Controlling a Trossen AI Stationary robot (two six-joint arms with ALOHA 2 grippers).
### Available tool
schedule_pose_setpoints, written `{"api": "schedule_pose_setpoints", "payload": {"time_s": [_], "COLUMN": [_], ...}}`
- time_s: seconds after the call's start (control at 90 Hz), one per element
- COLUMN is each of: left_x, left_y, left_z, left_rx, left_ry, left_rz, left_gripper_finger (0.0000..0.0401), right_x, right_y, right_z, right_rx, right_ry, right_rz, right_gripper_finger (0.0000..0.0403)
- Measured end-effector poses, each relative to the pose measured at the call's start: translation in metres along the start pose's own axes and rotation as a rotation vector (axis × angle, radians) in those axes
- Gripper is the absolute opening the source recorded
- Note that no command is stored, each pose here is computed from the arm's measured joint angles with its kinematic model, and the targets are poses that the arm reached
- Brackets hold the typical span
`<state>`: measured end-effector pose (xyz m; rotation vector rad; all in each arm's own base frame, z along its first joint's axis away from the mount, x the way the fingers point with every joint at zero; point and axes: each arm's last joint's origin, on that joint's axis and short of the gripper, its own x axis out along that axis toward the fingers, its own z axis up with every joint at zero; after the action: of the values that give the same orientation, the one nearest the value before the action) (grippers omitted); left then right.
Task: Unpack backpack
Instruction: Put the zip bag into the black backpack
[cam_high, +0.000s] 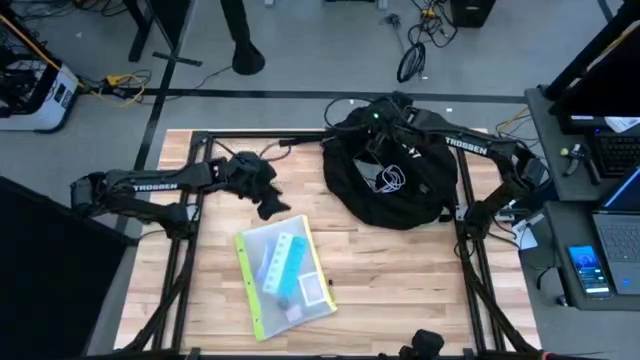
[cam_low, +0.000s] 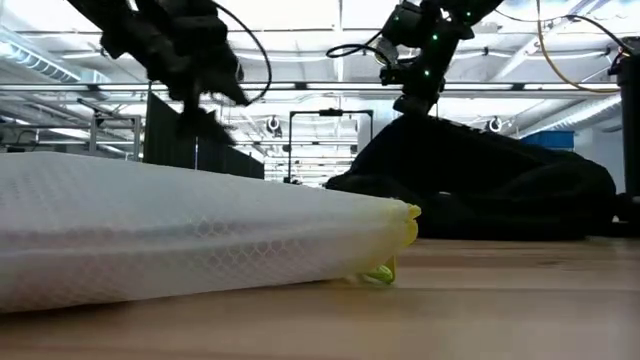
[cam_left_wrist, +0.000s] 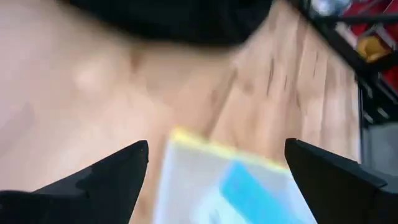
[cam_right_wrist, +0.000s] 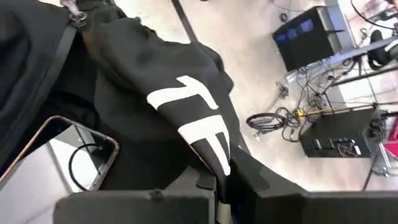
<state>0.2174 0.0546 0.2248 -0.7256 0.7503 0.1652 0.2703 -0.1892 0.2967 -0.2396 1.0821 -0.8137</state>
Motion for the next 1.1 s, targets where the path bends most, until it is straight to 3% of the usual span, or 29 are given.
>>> {"api": "schedule_pose_setpoints", "payload": {"time_s": [0.156, 0.478, 0.711, 1.1], "left_x": [0.002, 0.013, -0.001, -0.011], "left_y": [-0.01, -0.023, -0.05, -0.086], "left_z": [-0.025, -0.07, -0.098, -0.167], "left_rx": [-0.22, -0.367, -0.49, -0.732], "left_ry": [0.182, 0.331, 0.28, 0.219], "left_rz": [0.039, 0.164, 0.215, 0.317], "left_gripper_finger": [0.0361, 0.0361, 0.0361, 0.0361], "right_x": [0.0, 0.0, 0.0, 0.001], "right_y": [0.001, 0.003, 0.003, 0.003], "right_z": [0.0, 0.003, 0.003, 0.003], "right_rx": [-0.014, -0.045, -0.046, -0.061], "right_ry": [-0.015, -0.059, -0.067, -0.081], "right_rz": [0.04, 0.108, 0.136, 0.178], "right_gripper_finger": [0.0, 0.0, 0.0, 0.0]}}
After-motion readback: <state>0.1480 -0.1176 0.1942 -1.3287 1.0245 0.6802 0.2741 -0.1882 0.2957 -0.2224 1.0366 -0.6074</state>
